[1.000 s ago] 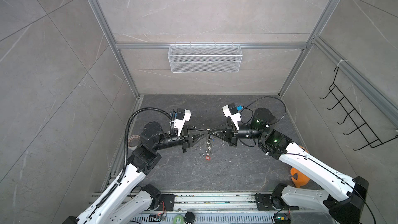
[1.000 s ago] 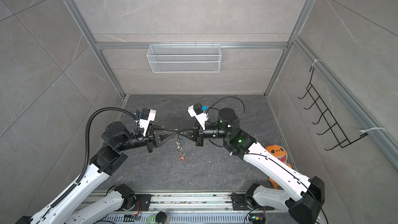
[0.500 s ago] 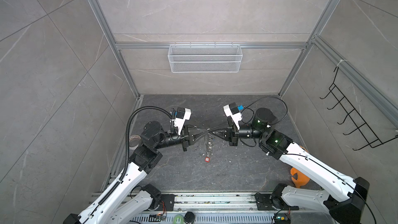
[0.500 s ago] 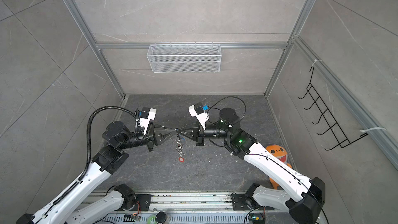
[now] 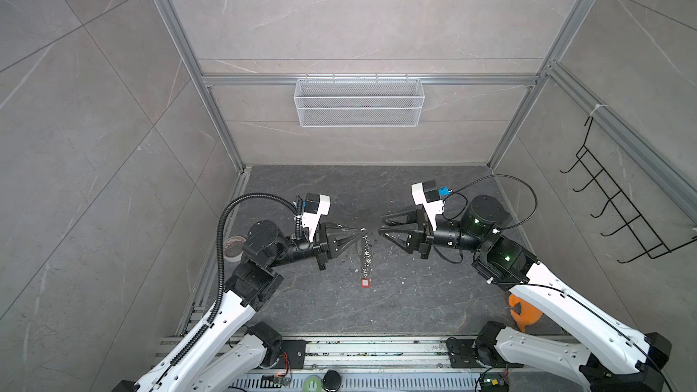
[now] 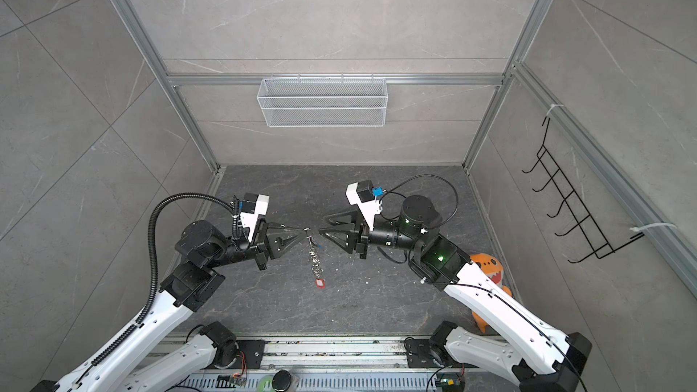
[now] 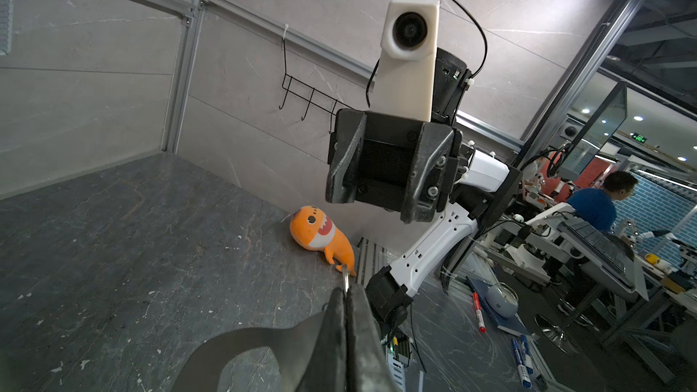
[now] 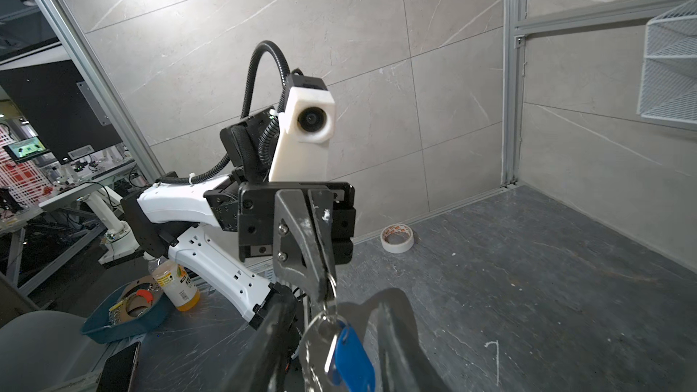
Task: Remove the keys from the keyring
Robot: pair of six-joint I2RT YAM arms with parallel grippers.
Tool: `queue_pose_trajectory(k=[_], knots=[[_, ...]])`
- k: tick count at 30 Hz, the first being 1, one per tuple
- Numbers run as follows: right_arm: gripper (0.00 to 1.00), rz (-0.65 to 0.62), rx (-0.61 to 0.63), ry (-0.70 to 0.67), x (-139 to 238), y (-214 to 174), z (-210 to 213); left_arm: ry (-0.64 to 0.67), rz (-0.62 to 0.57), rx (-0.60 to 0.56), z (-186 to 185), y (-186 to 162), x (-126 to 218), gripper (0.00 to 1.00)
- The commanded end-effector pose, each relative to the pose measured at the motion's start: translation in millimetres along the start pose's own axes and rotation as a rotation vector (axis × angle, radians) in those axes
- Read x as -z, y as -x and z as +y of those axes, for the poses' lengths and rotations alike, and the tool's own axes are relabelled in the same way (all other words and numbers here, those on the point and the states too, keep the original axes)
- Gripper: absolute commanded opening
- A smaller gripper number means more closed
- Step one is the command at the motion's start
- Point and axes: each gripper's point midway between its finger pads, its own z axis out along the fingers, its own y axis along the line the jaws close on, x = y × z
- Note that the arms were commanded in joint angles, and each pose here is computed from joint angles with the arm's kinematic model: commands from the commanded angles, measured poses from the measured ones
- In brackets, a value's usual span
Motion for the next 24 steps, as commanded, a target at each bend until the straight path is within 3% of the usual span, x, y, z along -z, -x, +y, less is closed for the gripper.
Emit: queue_pose_trajectory(k=[1, 13, 24], knots=[[0.42, 0.080, -0.030, -0.040, -1, -29, -11, -0.025, -0.069, -0.072, -13, 19, 4, 0.00], [0.42, 0.163, -0.027, 0.030, -1, -53, -3, -0.024, -0.102, -0.105, -14, 20, 6, 0.00], [0.42, 0.195, -0.021, -0.001, -12, -69, -14, -0.042, -0.125, -0.106, -16, 22, 7, 0.00]])
